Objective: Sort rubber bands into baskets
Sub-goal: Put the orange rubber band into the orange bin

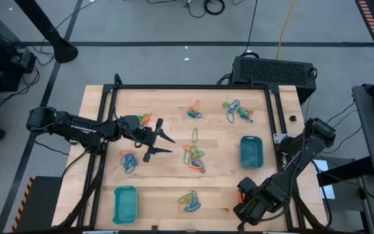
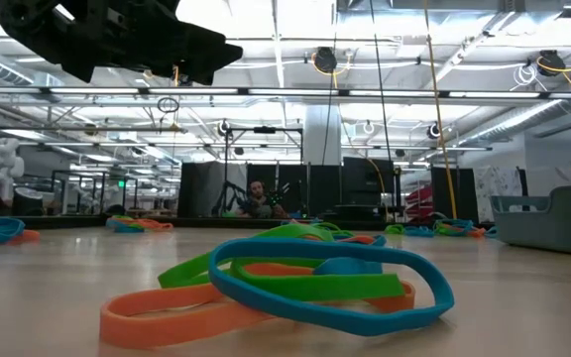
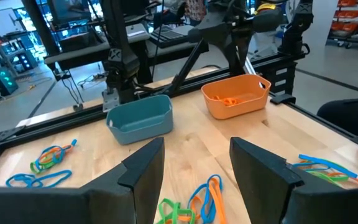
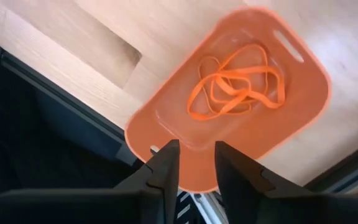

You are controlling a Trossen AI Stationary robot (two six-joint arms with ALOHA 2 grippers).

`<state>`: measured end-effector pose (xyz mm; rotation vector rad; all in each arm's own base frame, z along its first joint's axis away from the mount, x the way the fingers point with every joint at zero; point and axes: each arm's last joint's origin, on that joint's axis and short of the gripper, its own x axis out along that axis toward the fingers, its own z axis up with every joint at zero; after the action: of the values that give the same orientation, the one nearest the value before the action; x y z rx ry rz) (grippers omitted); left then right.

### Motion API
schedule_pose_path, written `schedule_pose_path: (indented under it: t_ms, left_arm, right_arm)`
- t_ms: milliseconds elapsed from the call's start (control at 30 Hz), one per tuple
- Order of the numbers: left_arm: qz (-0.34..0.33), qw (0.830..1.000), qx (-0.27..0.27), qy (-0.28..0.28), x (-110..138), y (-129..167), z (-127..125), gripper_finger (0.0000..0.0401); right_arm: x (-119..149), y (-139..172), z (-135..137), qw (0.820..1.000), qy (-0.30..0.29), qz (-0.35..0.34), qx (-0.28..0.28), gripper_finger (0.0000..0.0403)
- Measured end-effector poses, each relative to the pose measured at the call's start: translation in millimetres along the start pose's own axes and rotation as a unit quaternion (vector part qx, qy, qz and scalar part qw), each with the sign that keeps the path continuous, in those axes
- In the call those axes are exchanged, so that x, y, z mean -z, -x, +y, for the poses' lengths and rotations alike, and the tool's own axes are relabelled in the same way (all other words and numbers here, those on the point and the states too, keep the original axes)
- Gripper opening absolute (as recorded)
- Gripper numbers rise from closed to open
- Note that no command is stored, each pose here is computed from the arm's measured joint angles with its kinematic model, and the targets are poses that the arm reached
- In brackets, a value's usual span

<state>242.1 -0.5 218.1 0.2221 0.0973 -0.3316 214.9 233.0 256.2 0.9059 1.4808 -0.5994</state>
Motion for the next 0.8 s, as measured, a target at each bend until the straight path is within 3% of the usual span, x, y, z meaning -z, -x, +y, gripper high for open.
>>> schedule_pose_path:
  t_ms: [300,500,667,800]
  left_arm:
    - [0.025,1.000,0.006,0.015,5.1,0.2,-1.4,0.0191]
    - [0.052,0.996,0.011,0.067,10.3,0.6,-3.0,0.0191]
    - [0.076,0.991,0.019,0.111,14.2,0.4,-7.0,0.0191]
    - [0.101,0.984,0.019,0.145,18.2,0.4,-10.7,0.0191]
  right_arm:
    - [-25.7,2.8,9.2,0.995,0.076,-0.060,-0.031,0.0100]
    - [-57.1,7.1,16.9,0.982,0.150,-0.109,-0.046,0.0100]
    - [-86.4,11.9,21.6,0.957,0.234,-0.163,-0.045,0.0100]
    - [-107.4,16.4,24.7,0.926,0.303,-0.225,-0.029,0.0100]
